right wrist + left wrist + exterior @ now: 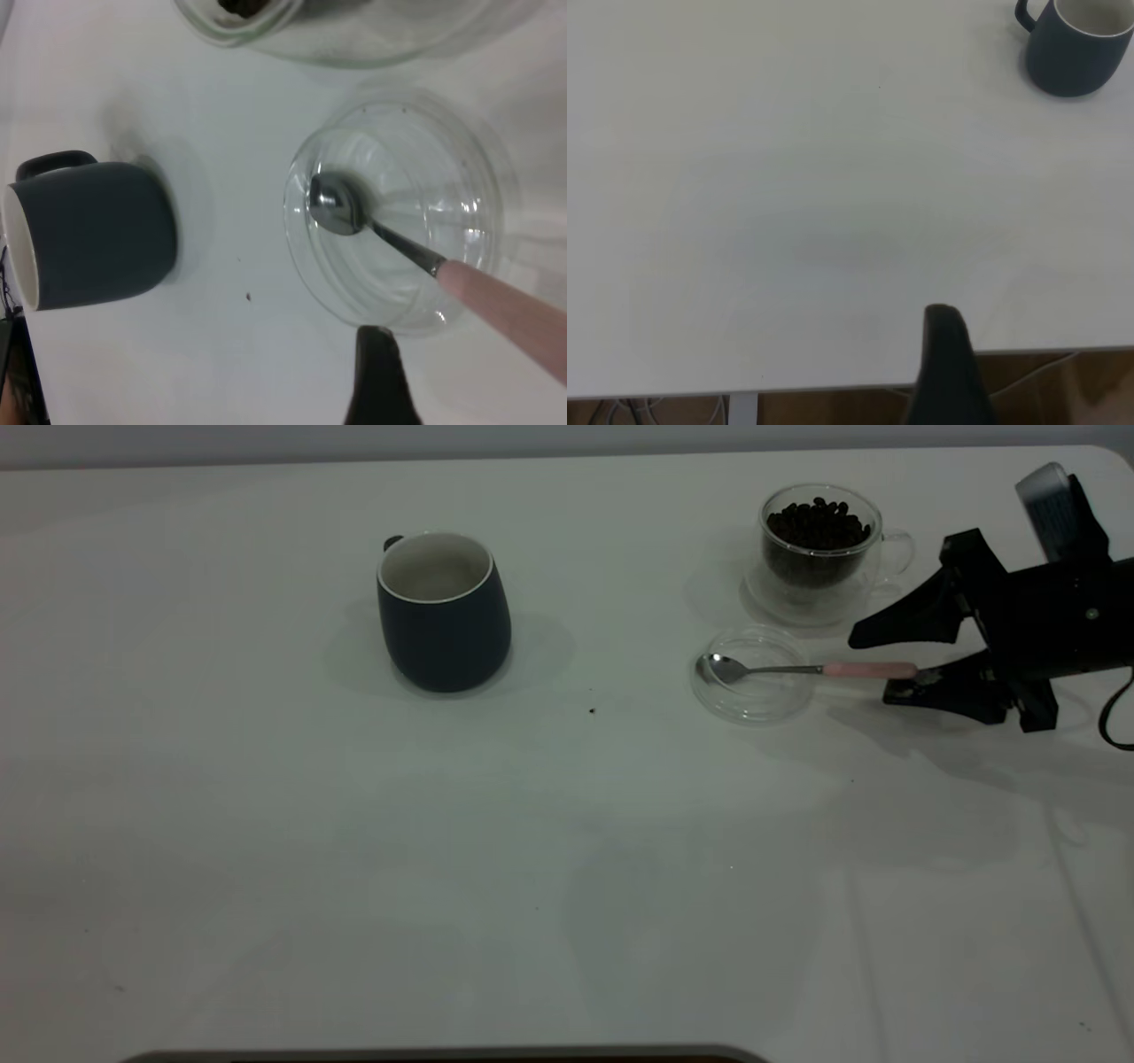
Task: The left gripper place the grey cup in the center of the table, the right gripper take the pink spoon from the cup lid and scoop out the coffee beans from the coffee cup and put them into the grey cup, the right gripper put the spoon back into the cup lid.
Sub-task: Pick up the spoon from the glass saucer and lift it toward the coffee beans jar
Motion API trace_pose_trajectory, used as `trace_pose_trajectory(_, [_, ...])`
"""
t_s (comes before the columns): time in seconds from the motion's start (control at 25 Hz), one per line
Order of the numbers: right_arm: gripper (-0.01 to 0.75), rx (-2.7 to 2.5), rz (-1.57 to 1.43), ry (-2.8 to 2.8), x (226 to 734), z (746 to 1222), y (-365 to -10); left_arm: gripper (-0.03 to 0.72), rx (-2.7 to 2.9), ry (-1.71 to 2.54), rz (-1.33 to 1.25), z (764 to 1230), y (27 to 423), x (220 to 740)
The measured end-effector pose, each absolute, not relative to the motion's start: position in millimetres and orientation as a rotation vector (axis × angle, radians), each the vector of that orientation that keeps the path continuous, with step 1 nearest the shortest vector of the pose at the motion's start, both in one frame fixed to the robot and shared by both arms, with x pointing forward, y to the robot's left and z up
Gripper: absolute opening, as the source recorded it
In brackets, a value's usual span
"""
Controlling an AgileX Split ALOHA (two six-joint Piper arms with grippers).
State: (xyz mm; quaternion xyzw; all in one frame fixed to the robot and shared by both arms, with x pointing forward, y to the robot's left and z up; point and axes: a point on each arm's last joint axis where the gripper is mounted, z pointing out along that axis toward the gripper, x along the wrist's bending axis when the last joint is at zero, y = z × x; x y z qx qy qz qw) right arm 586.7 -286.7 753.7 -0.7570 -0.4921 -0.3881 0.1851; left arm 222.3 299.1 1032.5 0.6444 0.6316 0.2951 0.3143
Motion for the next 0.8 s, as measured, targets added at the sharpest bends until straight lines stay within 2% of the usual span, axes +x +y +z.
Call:
trace_pose_trajectory(0.48, [0.446,-2.140,-1.090,-1.435,591.6,751.1,-286.0,0.586,1.699,1.665,0.778,1032.5,299.1,222.3])
trace_pose_trajectory(0.8, [0.406,-2.122,-1.107,-1.430,592.4,752.3,-284.9,0.586,1.700,1.664,0.778,1032.5,299.1,222.3])
